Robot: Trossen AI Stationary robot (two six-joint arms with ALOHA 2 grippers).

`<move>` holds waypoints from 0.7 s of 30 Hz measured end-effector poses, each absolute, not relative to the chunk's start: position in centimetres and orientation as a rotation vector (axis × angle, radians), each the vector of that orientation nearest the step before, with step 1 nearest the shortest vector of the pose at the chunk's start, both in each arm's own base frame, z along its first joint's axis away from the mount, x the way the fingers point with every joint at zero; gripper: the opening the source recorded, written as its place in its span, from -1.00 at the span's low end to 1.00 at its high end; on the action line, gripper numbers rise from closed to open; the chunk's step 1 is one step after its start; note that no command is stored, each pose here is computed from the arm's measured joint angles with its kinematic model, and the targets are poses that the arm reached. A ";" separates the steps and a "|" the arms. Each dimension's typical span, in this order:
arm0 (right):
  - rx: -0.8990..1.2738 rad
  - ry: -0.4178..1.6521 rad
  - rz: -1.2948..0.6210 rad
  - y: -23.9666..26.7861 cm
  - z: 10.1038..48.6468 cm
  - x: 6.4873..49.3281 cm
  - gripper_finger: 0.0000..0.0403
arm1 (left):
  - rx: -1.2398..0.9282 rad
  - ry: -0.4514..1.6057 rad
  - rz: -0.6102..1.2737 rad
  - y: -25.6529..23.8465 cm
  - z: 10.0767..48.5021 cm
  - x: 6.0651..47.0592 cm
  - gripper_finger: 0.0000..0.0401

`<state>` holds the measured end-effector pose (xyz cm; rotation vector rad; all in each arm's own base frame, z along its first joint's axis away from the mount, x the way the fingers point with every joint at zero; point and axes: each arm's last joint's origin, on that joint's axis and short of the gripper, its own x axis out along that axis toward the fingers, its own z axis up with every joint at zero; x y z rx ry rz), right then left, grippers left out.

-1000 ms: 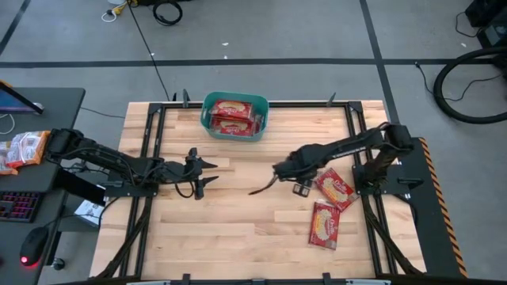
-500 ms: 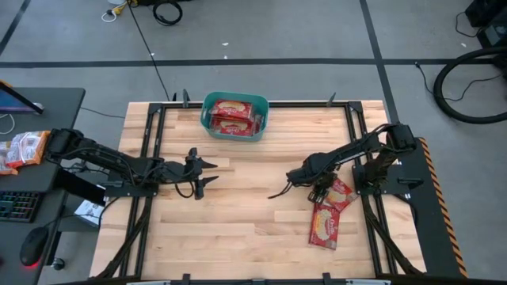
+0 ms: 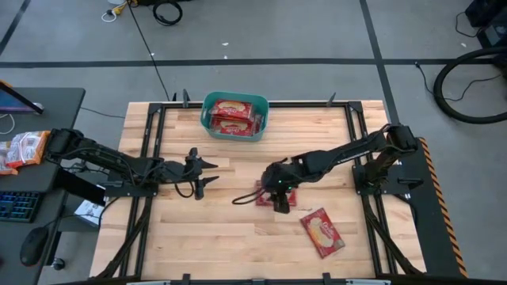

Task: Sort popcorn bags into baskets
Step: Put the red popcorn bag into the green bin

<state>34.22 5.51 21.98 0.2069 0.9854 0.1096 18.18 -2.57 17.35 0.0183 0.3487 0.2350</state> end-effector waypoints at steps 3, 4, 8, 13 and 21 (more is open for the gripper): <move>0.143 0.959 0.056 5.8 23.9 34.7 -0.16 | 0.002 0.352 0.187 -2.7 17.3 18.3 -0.03; 0.123 0.960 0.043 5.8 24.2 34.7 -0.16 | -0.010 0.353 0.182 -2.8 17.2 18.4 -0.03; 0.045 1.014 0.016 6.3 24.0 34.3 -0.16 | -0.022 0.327 0.175 -3.0 16.7 19.4 -0.03; -0.086 1.118 0.005 7.0 22.9 33.5 -0.16 | -0.004 0.310 0.154 -3.1 15.7 21.2 -0.03; -0.136 1.234 0.017 7.5 22.1 32.7 -0.16 | 0.017 0.390 0.139 -3.2 15.0 25.4 -0.03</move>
